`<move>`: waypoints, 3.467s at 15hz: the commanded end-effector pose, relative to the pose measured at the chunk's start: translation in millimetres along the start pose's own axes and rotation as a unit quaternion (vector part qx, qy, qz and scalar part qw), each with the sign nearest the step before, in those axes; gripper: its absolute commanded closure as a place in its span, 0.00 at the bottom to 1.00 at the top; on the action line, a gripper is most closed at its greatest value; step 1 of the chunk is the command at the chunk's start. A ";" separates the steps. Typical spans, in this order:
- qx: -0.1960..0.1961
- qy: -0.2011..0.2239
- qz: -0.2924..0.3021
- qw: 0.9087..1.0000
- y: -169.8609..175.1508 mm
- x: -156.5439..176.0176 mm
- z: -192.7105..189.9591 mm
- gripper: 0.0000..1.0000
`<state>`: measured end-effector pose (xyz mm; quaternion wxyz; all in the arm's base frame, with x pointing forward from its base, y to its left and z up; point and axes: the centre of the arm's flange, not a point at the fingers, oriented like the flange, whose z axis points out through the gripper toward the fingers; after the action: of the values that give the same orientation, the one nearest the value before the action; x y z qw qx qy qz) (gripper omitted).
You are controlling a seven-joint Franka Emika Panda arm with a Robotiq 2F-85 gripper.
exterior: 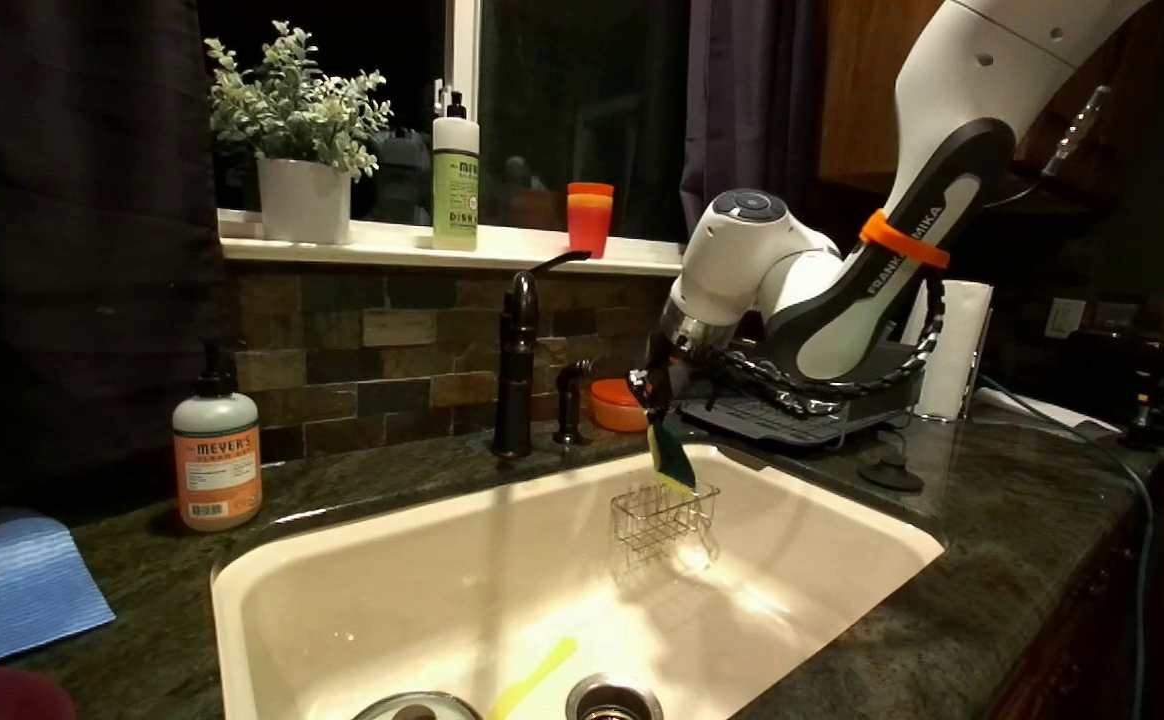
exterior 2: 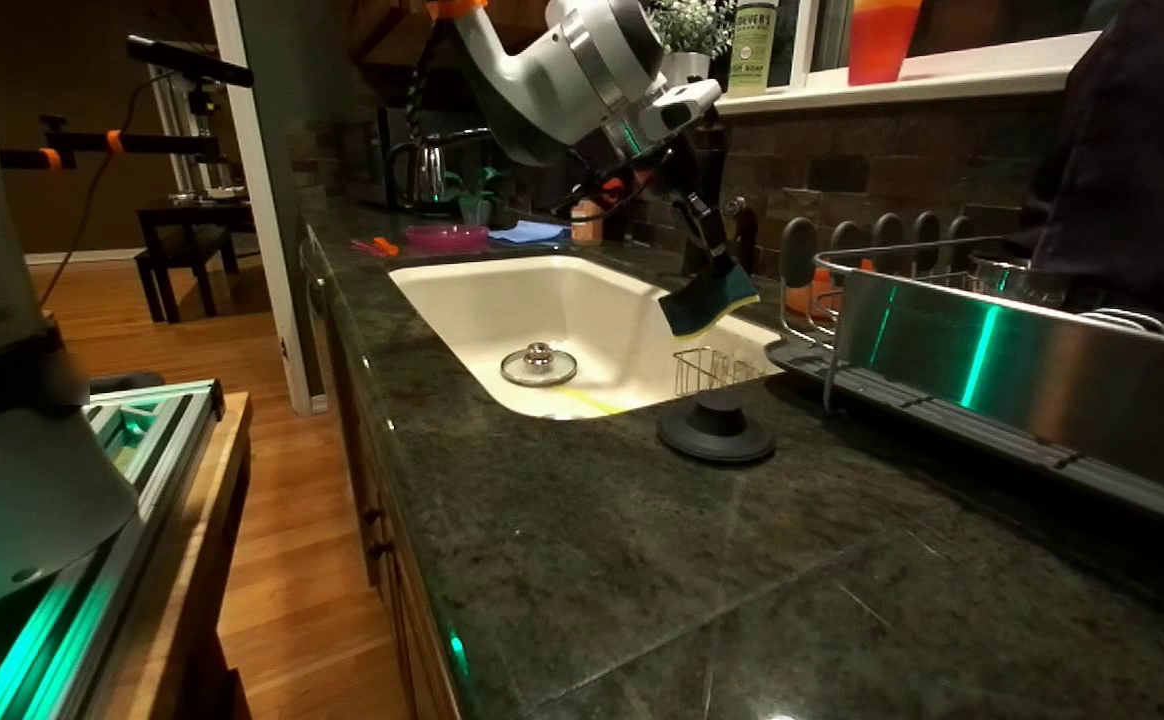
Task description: Put the sponge in the metal holder, on the sink
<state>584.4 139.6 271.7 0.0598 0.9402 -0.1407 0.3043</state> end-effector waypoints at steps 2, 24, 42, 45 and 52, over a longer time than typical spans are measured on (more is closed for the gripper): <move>-0.004 0.056 -0.001 0.998 -0.5 -26.4 0.0 0.98; 0.013 0.106 0.035 0.994 -2.2 -34.9 56.3 0.54; -0.089 -0.006 0.079 0.993 34.0 -62.1 -28.1 0.00; -0.131 -0.047 0.078 0.987 38.5 -55.4 -39.9 0.00; -0.168 -0.149 0.048 0.973 43.6 -42.0 -69.2 0.00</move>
<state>500.9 124.3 290.0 0.1834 0.9348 -0.2453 0.1799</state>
